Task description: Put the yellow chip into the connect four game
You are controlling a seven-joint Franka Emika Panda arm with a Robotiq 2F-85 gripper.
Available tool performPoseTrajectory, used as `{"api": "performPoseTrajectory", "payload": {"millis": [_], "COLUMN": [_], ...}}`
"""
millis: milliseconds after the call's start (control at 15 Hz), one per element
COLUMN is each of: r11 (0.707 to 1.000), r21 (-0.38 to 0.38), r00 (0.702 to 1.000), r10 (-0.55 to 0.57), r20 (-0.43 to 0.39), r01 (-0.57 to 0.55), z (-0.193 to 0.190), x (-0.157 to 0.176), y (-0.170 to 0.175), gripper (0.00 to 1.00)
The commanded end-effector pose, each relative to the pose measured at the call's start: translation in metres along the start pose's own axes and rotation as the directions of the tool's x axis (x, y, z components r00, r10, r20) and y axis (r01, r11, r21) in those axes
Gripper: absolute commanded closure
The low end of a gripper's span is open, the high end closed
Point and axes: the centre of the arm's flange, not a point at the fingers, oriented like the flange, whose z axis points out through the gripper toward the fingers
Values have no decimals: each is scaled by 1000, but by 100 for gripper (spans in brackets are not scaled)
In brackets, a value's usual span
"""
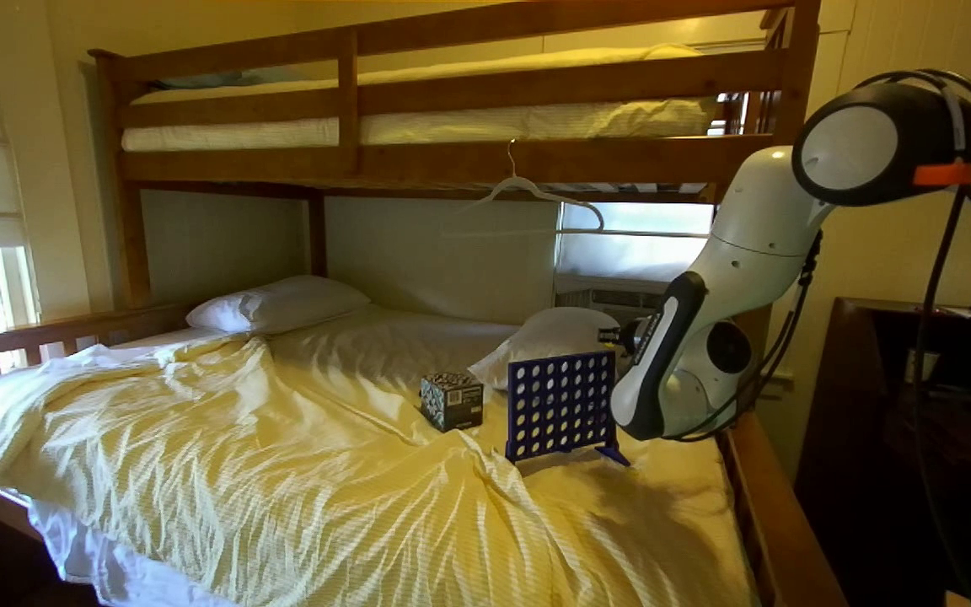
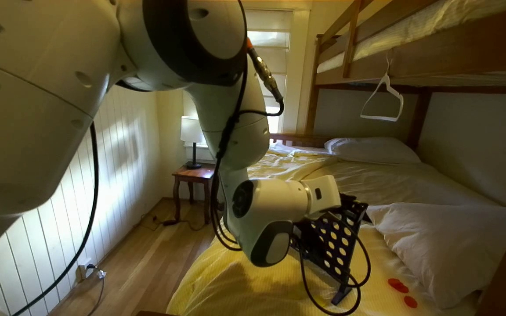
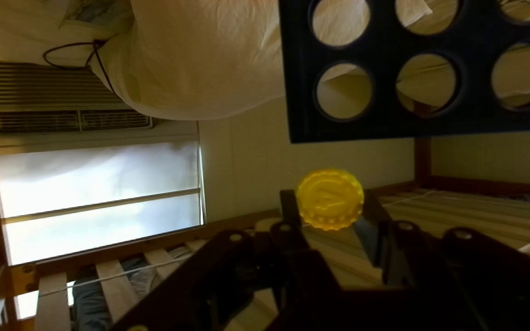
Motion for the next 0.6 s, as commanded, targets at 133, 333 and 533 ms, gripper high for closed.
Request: {"api": "performPoseTrajectory", "payload": {"millis": [133,333,533], "r11": [1000,1000,1000], "r21": [0,-1,0], "r00": [1000,1000,1000], "r10": [0,7,16], "r20": [0,-2,-8], "r01": [0,-7,-16], "z": [0,-1,-2], "x": [0,-3,-4], "y": [0,1,2], "gripper": [90,90,90]}}
